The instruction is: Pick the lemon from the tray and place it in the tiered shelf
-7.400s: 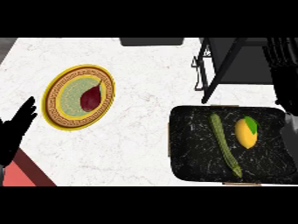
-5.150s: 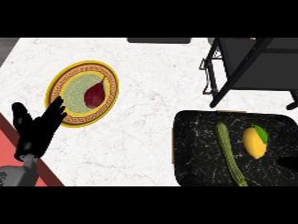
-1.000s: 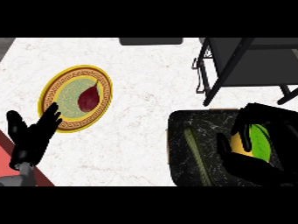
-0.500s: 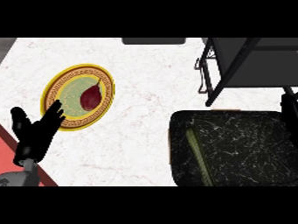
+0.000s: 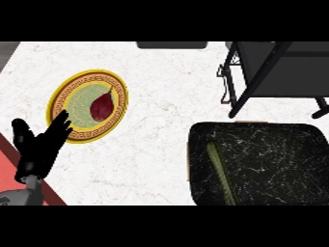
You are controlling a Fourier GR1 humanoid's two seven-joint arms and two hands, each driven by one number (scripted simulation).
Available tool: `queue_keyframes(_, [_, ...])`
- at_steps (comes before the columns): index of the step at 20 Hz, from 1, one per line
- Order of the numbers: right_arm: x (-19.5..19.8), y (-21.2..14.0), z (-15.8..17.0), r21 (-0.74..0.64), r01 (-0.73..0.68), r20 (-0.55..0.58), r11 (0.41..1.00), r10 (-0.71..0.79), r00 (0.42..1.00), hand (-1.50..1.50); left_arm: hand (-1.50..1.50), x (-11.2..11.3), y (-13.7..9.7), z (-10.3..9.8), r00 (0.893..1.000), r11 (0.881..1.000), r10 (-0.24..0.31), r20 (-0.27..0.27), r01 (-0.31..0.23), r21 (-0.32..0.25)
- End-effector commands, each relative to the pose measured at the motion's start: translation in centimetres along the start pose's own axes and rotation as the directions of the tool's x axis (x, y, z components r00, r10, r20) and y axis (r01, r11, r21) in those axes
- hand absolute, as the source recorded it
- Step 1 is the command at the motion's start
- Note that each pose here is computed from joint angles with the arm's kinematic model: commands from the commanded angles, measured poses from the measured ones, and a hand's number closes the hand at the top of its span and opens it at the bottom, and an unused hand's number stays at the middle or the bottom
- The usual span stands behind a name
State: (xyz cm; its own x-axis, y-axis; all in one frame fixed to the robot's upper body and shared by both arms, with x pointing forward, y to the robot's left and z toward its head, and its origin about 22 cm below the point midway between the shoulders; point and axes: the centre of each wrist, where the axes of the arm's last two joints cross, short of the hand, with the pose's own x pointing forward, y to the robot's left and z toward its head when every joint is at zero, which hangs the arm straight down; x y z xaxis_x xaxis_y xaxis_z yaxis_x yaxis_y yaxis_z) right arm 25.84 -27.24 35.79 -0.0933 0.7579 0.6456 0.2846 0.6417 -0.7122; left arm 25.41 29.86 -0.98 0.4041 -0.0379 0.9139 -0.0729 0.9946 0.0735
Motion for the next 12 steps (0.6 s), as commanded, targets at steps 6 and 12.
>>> queue_keyframes(6, [-1.6, -3.1, -6.2, 0.073, -0.041, -0.04, 0.996, 0.044, 0.998, 1.5, 0.0, -1.8, -0.4, -0.9, 0.999, 1.0, 0.018, -0.043, -0.017, 0.005])
queue_keyframes(12, [-4.7, -1.4, -9.1, 0.123, -0.116, -0.028, 0.986, 0.12, 0.992, 1.5, 0.0, -1.4, -0.3, -0.3, 0.998, 0.999, 0.031, -0.048, -0.032, -0.013])
